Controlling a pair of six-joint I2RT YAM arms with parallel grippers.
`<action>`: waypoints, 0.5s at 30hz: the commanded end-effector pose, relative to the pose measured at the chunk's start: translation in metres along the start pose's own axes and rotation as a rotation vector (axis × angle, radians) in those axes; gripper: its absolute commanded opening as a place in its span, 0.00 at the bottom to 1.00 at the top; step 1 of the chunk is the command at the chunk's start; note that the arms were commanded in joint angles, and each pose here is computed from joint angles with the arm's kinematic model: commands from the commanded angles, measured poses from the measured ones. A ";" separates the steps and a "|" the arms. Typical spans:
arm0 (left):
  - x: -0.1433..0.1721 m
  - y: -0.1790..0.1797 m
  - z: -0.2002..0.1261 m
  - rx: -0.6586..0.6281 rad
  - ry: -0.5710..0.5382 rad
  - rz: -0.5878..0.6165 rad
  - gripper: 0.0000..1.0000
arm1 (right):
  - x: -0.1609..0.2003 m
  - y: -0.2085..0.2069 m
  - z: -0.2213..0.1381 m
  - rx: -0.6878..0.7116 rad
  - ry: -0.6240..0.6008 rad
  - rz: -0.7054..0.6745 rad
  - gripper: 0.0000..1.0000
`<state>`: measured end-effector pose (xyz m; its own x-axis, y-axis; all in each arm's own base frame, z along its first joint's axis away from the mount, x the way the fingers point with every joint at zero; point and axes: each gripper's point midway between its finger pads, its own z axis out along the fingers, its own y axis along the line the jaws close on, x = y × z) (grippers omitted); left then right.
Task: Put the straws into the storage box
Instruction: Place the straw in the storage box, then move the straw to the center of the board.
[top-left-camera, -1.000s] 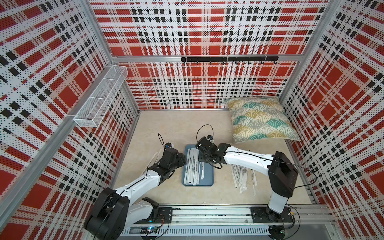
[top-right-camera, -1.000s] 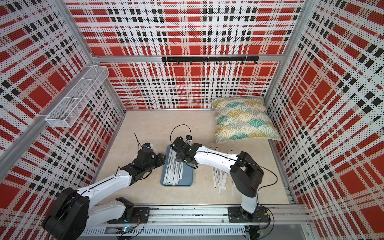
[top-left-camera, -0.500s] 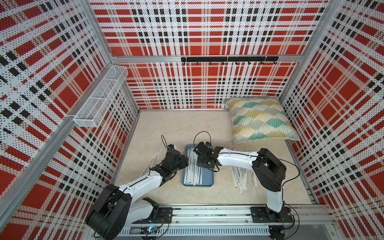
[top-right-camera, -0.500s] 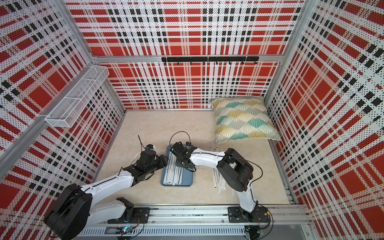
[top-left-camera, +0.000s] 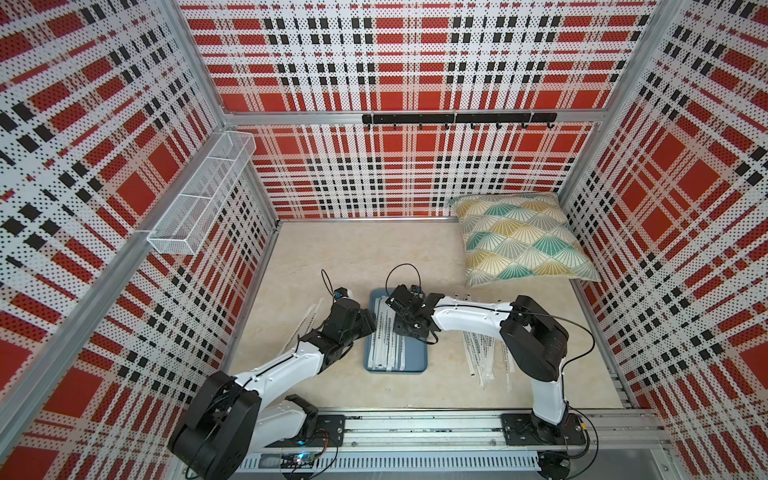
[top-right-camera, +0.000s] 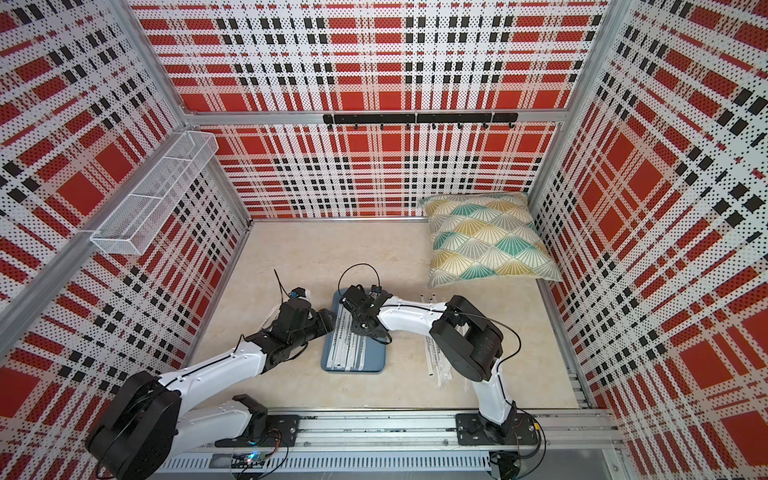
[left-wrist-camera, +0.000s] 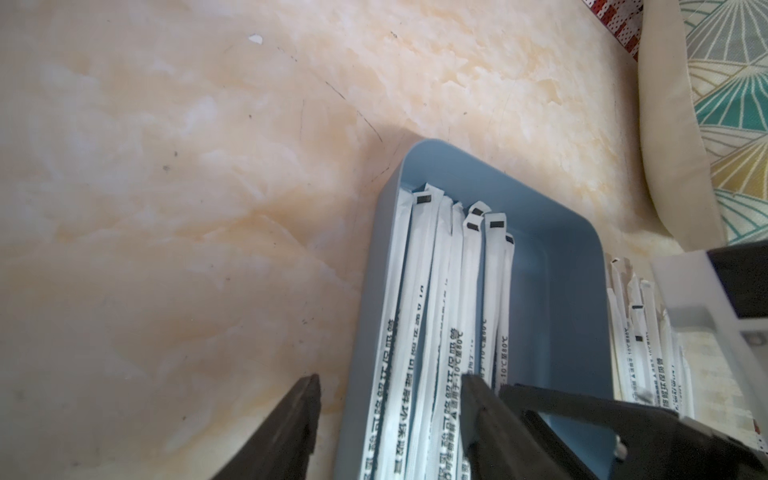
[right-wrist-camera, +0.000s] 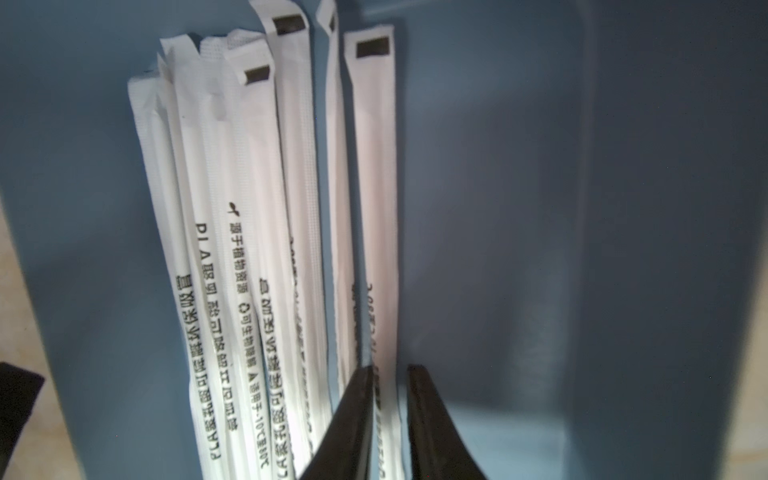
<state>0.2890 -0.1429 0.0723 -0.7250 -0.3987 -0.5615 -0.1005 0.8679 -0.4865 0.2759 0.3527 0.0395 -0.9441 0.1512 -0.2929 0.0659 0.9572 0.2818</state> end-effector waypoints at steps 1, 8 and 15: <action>-0.029 -0.019 -0.013 0.019 -0.065 0.031 0.59 | -0.022 0.003 -0.050 -0.025 -0.082 -0.022 0.27; -0.041 -0.089 -0.028 0.071 -0.102 0.299 0.66 | -0.030 -0.112 -0.085 0.168 -0.109 -0.014 0.33; 0.027 -0.175 -0.016 0.200 -0.031 0.513 0.67 | -0.014 -0.234 -0.111 0.337 -0.106 0.121 0.23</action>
<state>0.2831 -0.2817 0.1615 -0.6463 -0.0297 -0.7625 0.3436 0.8809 -0.3256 0.2555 0.1350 0.0802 -0.8772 0.2905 -0.3823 0.2781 0.9564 0.0888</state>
